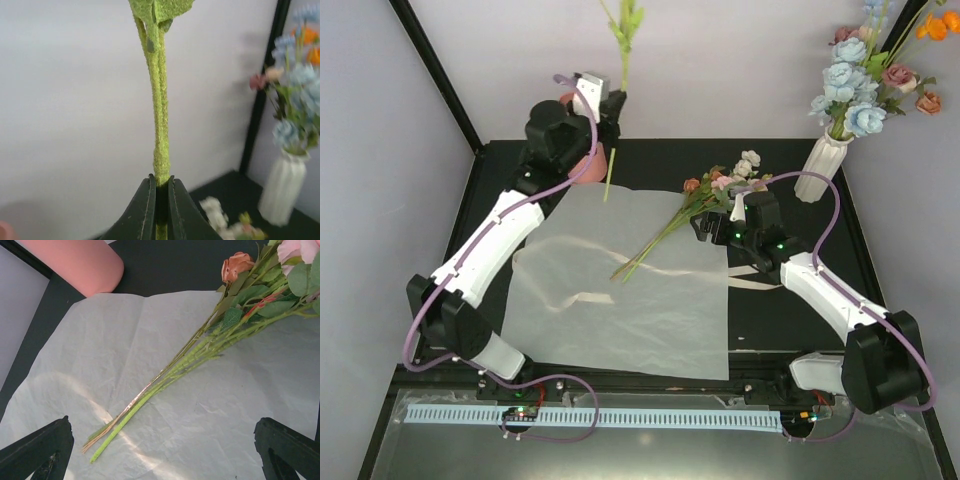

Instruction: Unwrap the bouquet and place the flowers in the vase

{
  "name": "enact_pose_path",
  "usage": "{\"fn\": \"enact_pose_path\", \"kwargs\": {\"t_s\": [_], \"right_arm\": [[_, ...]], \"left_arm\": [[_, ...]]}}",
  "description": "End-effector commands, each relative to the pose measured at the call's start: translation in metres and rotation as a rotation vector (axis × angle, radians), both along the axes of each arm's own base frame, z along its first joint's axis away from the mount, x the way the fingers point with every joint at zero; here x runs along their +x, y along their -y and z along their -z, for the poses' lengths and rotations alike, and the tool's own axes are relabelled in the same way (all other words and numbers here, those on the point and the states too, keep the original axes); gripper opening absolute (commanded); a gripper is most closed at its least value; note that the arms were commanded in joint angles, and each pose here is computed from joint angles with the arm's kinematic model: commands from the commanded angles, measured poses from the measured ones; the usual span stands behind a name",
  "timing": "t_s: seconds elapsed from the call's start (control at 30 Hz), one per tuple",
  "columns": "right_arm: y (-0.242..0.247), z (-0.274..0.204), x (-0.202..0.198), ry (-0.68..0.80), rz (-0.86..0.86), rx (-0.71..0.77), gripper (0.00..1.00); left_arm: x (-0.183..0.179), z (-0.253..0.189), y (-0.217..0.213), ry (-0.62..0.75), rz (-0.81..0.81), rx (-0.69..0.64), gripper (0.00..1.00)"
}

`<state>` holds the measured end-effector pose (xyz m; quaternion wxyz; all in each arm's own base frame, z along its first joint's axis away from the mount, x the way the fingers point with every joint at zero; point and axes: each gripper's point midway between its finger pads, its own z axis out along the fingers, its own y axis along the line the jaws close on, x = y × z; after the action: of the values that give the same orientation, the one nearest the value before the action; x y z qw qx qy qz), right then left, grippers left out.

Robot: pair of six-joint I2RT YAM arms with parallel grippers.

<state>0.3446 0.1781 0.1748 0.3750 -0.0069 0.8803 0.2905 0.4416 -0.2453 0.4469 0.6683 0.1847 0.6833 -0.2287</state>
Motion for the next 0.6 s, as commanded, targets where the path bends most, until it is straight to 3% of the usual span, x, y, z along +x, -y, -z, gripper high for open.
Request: {"fn": "enact_pose_path", "kwargs": {"t_s": [0.0, 0.27, 0.57], "right_arm": [[-0.001, 0.001, 0.003, 0.015, -0.014, 0.006, 1.00], [-0.001, 0.004, 0.002, 0.005, -0.014, 0.006, 1.00], [-0.002, 0.012, 0.004, -0.020, -0.009, 0.002, 1.00]], "left_arm": [[-0.005, -0.073, -0.050, 0.368, -0.147, -0.126, 0.02], [0.000, -0.121, -0.112, 0.615, -0.203, -0.265, 0.02], [0.005, -0.155, -0.131, 0.746, -0.176, -0.302, 0.02]]}}
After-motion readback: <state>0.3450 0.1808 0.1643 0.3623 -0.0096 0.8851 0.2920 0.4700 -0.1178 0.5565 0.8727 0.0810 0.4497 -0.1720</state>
